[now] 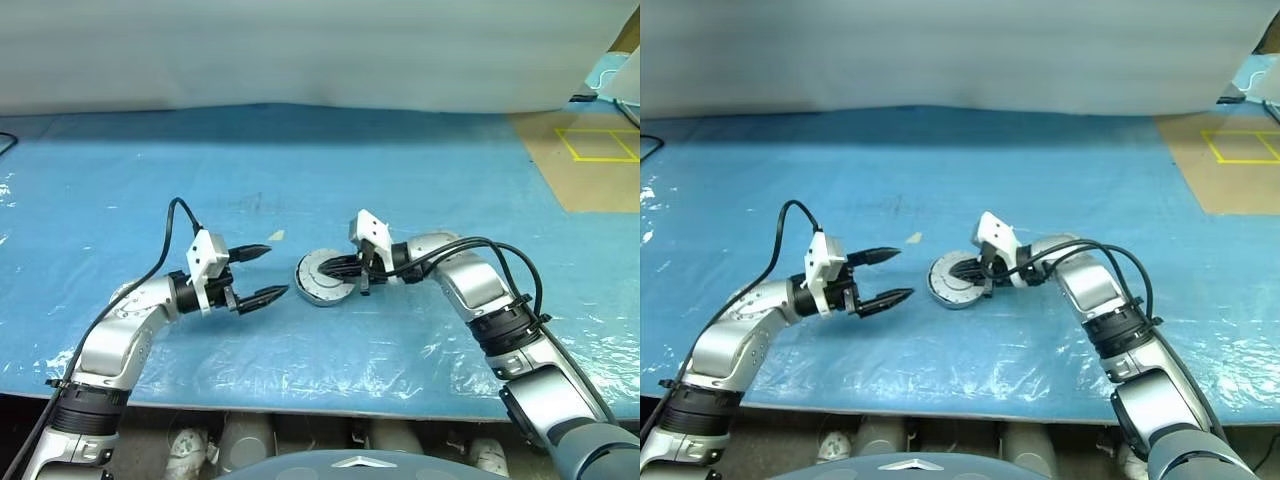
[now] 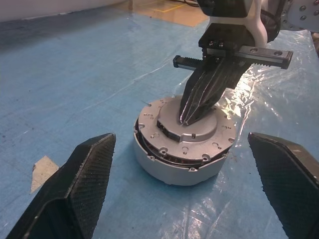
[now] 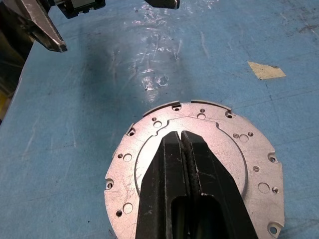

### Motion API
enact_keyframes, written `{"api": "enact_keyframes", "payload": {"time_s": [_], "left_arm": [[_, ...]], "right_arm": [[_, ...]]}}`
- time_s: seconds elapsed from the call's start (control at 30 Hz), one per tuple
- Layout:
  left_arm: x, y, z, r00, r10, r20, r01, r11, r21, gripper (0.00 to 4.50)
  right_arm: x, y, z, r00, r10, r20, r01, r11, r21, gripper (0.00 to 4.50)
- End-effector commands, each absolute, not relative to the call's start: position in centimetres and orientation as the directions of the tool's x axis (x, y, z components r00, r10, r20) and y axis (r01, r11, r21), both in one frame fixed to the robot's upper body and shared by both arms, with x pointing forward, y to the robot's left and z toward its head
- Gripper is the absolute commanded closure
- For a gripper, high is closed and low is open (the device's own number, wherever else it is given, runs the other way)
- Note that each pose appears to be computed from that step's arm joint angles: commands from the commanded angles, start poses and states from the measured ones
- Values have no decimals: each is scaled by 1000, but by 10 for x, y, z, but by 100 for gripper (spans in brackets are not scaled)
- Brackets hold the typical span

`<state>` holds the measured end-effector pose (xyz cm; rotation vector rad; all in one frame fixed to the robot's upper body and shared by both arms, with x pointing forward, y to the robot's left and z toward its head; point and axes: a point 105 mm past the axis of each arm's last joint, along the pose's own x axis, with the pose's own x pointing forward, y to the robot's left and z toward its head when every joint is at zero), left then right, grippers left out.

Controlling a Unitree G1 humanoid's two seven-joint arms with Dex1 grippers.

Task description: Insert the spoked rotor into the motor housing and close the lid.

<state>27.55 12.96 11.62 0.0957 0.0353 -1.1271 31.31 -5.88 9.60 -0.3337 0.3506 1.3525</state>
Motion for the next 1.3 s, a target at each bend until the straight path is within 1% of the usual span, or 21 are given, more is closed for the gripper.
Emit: {"api": "enact_keyframes", "payload": {"time_s": [0.03, 0.2, 0.23, 0.27, 0.37, 0.57, 0.7, 0.9, 1.3], "left_arm": [[271, 126, 124, 410, -910, -61, 911, 405, 79, 0], [269, 123, 125, 400, -915, -51, 915, 396, 77, 0], [269, 123, 125, 399, -916, -51, 916, 395, 76, 0], [268, 123, 124, 397, -916, -51, 916, 393, 76, 0], [267, 121, 123, 389, -920, -53, 920, 385, 75, 0], [265, 117, 121, 372, -927, -51, 927, 368, 75, 0], [266, 116, 122, 370, -928, -50, 927, 366, 77, 0], [267, 116, 122, 367, -929, -53, 928, 363, 82, 0], [267, 117, 122, 372, -927, -53, 926, 367, 86, 0]], "right_arm": [[308, -62, 81, 184, 872, -454, -978, 208, 3, 449], [312, -55, 117, 239, 909, -343, -971, 227, -75, 449], [313, -54, 122, 249, 912, -327, -968, 233, -89, 412], [314, -55, 133, 259, 920, -295, -966, 238, -106, 396], [313, -58, 149, 275, 927, -254, -960, 251, -124, 300], [307, -65, 153, 272, 926, -262, -962, 258, -87, 100], [303, -66, 148, 262, 917, -301, -965, 244, -97, 100], [303, -65, 120, 265, 883, -388, -962, 215, -168, 100], [309, -59, 106, 241, 872, -425, -963, 161, -216, 100]]}}
